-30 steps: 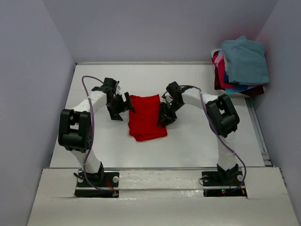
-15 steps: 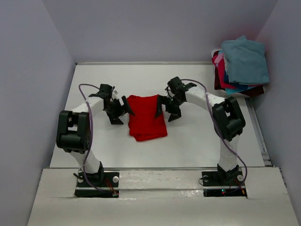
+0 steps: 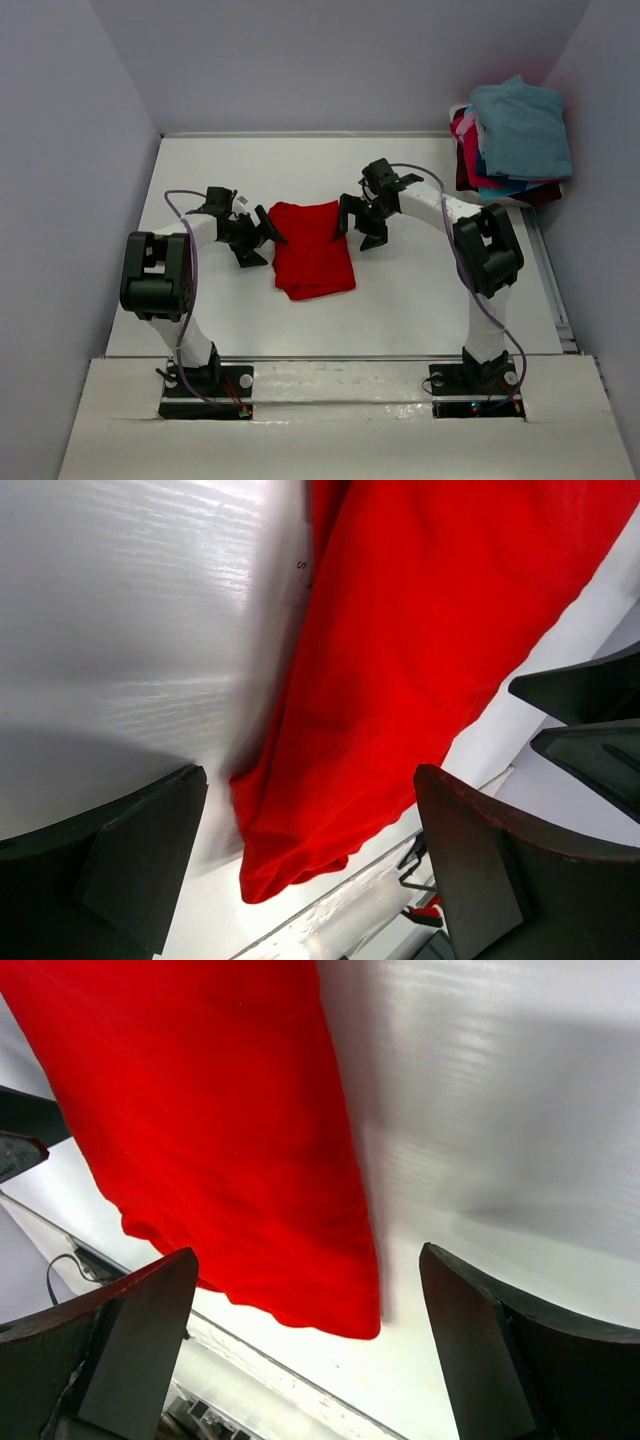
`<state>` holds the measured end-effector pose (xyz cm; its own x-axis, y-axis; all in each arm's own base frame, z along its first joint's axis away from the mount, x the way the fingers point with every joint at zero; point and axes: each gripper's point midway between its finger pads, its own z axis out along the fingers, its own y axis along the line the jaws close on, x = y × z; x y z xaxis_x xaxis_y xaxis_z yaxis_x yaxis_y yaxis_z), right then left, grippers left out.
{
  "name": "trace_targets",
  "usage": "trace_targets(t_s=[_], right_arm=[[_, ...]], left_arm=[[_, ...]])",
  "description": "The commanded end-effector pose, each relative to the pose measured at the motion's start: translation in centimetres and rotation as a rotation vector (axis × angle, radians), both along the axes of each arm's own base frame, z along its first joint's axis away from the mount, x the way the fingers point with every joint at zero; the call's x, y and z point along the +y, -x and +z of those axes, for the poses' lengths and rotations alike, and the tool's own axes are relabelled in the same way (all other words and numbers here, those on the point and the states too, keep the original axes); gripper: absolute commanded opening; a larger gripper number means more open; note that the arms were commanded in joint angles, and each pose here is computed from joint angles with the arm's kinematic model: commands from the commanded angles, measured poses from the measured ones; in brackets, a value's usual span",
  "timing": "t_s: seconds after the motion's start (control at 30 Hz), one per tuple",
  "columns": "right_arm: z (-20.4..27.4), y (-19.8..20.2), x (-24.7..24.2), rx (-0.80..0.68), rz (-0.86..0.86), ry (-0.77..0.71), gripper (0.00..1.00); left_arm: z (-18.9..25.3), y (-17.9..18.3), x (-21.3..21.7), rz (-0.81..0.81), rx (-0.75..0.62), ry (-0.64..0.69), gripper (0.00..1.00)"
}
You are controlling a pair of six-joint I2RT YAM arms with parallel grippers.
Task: Fold and stack the t-shirts
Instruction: Fold the tshirt
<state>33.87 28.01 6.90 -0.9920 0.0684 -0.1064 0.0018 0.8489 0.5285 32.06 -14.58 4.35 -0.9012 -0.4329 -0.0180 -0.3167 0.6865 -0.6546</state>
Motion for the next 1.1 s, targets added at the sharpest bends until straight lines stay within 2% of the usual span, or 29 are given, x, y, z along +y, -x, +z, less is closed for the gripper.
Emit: trace_targets(t_s=[0.0, 0.03, 0.1, 0.27, 0.37, 0.57, 0.9, 1.07], right_arm=[[1.7, -2.0, 1.9, -0.047, -0.015, -0.103, 0.92], [2.4, -2.5, 2.5, -0.052, -0.008, -0.133, 0.82], [2.1, -2.6, 3.1, -0.018, -0.006, -0.149, 0.72], [3.2, -3.2, 3.9, -0.007, 0.003, -0.179, 0.31], [4.2, -3.3, 4.1, -0.017, 0.013, -0.189, 0.21], [2.9, -2.5, 4.1, 0.031, 0.033, -0.193, 0.16], [-1.3, -0.9, 4.1, 0.144, 0.053, -0.195, 0.13], [-2.1, -0.6, 3.9, 0.156, 0.065, -0.181, 0.12]], left_arm=[[-0.4, -0.6, 0.2, 0.01, -0.008, 0.015, 0.99], [-0.5, -0.6, 0.2, 0.011, -0.009, 0.016, 0.99], [-0.6, -0.6, 0.2, 0.011, -0.006, 0.016, 0.99], [-1.0, -0.5, 0.6, 0.018, 0.006, 0.014, 0.99], [-1.3, -0.4, 0.6, 0.018, 0.012, 0.013, 0.99], [-1.7, -0.6, 1.0, 0.032, 0.025, 0.005, 0.99], [-2.2, -0.6, 1.4, 0.044, 0.057, -0.026, 0.99], [-2.7, 0.6, 1.5, 0.052, 0.099, -0.035, 0.99]])
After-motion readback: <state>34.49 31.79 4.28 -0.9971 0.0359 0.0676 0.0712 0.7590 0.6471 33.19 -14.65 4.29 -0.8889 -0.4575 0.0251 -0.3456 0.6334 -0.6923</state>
